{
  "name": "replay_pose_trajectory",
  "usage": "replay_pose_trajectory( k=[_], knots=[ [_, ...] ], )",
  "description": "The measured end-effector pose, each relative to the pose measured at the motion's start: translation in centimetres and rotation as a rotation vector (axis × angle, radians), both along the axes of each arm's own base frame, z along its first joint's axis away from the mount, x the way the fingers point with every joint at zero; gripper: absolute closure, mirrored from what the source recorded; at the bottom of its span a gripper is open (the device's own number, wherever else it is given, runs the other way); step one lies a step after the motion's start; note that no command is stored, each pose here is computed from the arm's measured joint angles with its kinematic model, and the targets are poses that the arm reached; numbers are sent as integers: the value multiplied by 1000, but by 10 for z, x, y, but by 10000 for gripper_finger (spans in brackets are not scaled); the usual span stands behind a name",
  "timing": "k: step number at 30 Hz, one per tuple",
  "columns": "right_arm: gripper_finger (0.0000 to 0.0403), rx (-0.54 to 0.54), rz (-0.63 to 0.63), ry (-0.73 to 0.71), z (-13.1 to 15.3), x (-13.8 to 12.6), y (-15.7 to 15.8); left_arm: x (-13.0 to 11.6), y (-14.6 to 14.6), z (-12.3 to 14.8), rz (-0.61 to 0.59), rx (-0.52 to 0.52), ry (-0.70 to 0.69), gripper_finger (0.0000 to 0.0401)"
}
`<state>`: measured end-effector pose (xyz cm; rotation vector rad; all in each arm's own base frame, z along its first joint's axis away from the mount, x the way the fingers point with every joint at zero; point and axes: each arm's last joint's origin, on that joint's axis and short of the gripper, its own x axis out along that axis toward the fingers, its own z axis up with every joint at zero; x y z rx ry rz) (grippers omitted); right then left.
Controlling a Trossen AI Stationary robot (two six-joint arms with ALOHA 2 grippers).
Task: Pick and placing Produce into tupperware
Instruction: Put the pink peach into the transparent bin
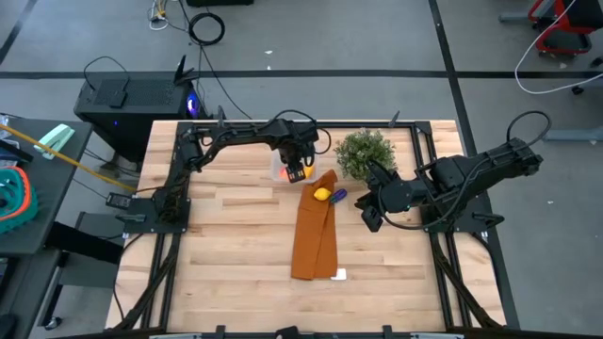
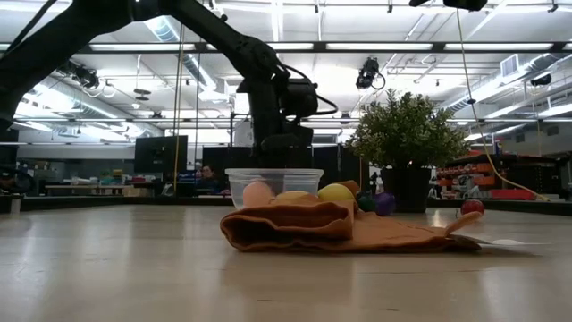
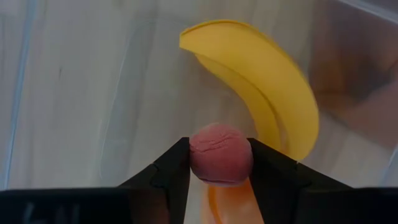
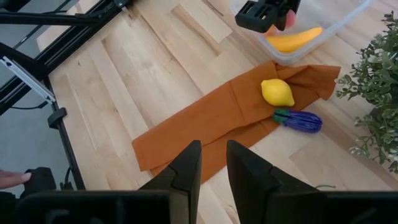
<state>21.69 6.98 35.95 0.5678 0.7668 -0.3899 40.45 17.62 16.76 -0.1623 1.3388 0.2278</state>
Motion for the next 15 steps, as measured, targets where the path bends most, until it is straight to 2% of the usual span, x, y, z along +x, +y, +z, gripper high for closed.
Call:
replay_pose_trajectory(
  k=[15],
  knots=[
    [320, -5, 5, 1, 0, 0, 0, 0, 1, 0, -29, -9, -5, 244]
  ],
)
